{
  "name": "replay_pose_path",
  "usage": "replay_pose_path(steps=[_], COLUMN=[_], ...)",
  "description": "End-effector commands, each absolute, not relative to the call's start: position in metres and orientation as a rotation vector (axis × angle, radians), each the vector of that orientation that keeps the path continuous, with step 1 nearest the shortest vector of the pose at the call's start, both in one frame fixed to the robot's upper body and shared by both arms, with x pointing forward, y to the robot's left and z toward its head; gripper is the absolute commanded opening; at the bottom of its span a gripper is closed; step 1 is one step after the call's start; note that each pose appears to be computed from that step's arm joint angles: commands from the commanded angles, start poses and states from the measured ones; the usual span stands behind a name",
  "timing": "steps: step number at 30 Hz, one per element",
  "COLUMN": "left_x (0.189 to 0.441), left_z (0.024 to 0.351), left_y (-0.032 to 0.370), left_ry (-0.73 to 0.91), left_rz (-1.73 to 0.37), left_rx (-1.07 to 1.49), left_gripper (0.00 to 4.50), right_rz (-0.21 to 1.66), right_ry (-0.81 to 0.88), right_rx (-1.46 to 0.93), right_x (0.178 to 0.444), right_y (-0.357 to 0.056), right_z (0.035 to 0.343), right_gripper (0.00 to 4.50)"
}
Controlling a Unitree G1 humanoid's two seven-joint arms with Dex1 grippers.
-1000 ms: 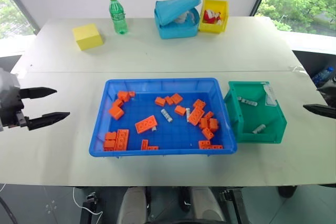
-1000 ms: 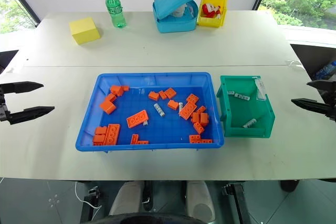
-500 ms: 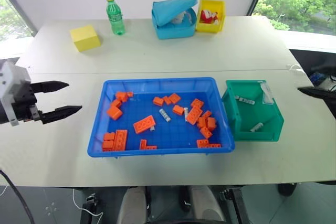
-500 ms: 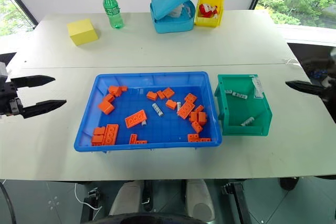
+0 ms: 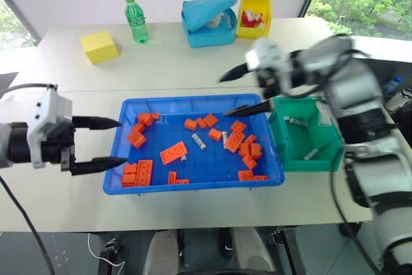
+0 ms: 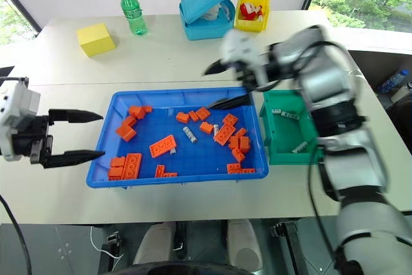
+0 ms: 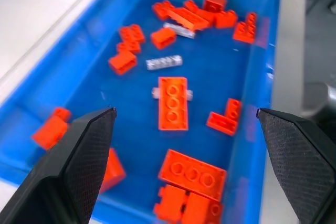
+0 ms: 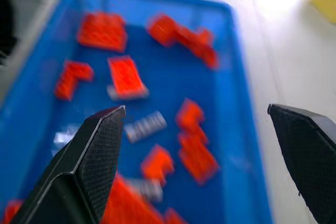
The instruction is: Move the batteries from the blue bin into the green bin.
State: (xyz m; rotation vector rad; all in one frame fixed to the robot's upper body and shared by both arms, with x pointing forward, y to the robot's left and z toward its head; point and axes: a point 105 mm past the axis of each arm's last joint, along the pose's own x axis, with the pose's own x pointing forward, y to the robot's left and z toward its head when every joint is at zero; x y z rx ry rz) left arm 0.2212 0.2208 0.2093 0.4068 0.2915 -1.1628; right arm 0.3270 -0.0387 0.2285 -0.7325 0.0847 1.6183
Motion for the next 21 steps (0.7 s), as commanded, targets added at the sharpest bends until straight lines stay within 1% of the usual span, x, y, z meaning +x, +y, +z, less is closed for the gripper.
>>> replay_pose_path(steps=[1,8,11,15,21], left_x=[0.211,0.203,0.202,0.206,0.208], left_z=[0.213,0.208,0.209,0.212,0.212], left_y=[0.224,0.234,0.233,0.231,0.230], left_ry=[0.302,0.329,0.319,0.287,0.282], left_rz=[-1.164,-1.125,-1.118,-1.091,-1.087], left_rx=[0.481,0.486,0.481,0.472,0.473], left_gripper=[4.50,4.50,4.50,4.50,4.50], right_rz=[1.725,1.853,1.831,1.792,1.750], right_ry=[0.097,0.165,0.185,0.245,0.263], right_rx=[-0.825,-0.916,-0.937,-0.989,-0.999], right_x=[0.313,0.295,0.301,0.314,0.324], right_y=[-0.006,0.045,0.058,0.060,0.064], right_z=[0.217,0.171,0.160,0.141,0.131], right_gripper=[4.45,4.45,4.45,4.45,4.45])
